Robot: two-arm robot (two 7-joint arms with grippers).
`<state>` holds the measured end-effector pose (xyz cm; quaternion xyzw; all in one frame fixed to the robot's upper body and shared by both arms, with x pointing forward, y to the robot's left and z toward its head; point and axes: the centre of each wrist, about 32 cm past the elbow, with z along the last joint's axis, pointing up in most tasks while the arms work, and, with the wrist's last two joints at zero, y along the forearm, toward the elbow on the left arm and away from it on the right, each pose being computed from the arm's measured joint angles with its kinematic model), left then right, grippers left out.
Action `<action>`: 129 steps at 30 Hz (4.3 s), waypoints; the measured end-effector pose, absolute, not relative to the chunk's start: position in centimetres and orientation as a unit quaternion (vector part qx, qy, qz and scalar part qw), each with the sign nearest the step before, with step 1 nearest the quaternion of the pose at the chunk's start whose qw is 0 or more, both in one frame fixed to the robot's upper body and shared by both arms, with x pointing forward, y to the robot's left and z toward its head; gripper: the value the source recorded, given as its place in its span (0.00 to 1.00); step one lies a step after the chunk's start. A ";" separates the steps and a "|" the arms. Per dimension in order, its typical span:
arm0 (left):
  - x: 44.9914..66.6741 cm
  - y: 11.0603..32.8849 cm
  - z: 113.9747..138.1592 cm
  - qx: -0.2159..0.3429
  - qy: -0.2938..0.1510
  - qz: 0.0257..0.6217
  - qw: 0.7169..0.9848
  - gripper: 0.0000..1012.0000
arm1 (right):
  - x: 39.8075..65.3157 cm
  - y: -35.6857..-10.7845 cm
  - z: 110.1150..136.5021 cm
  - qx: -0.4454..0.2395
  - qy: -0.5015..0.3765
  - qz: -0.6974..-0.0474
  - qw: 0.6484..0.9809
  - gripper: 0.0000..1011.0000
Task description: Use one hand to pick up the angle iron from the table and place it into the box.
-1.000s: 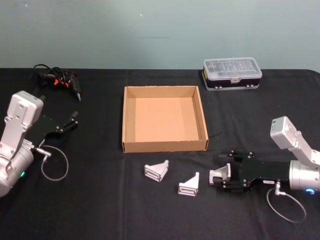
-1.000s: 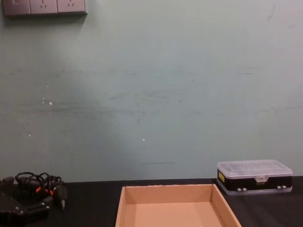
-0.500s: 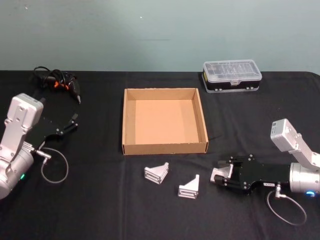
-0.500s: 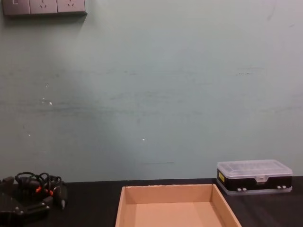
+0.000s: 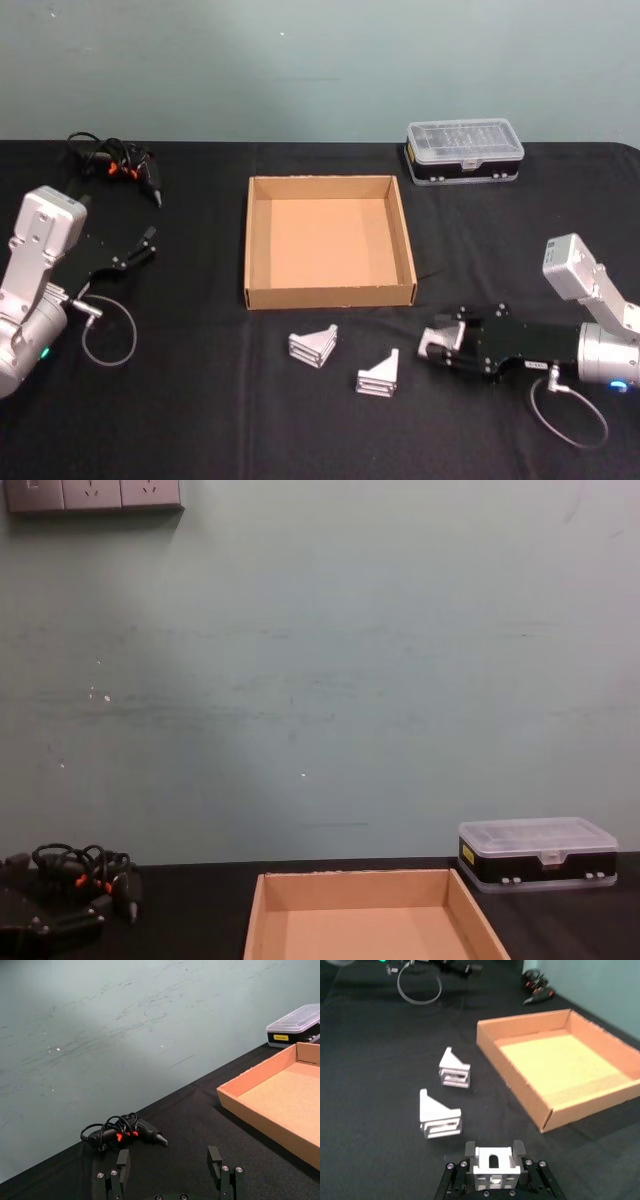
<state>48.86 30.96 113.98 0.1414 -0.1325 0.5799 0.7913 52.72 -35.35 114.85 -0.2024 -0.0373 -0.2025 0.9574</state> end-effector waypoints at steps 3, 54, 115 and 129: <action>48.9 31.0 114.0 0.141 -0.132 0.580 0.791 1.00 | 52.5 -35.2 115.3 -0.192 -0.044 -0.216 0.956 0.45; 48.9 31.0 114.0 0.141 -0.132 0.580 0.791 1.00 | 66.8 -24.3 117.7 -0.199 0.040 -0.308 0.929 0.45; 48.9 31.0 114.0 0.141 -0.132 0.580 0.791 1.00 | 62.7 -25.8 119.4 -0.160 0.007 -0.298 0.941 0.99; 48.9 31.0 114.0 0.141 -0.132 0.580 0.791 1.00 | 55.5 -28.4 120.7 -0.148 -0.017 -0.274 0.950 0.99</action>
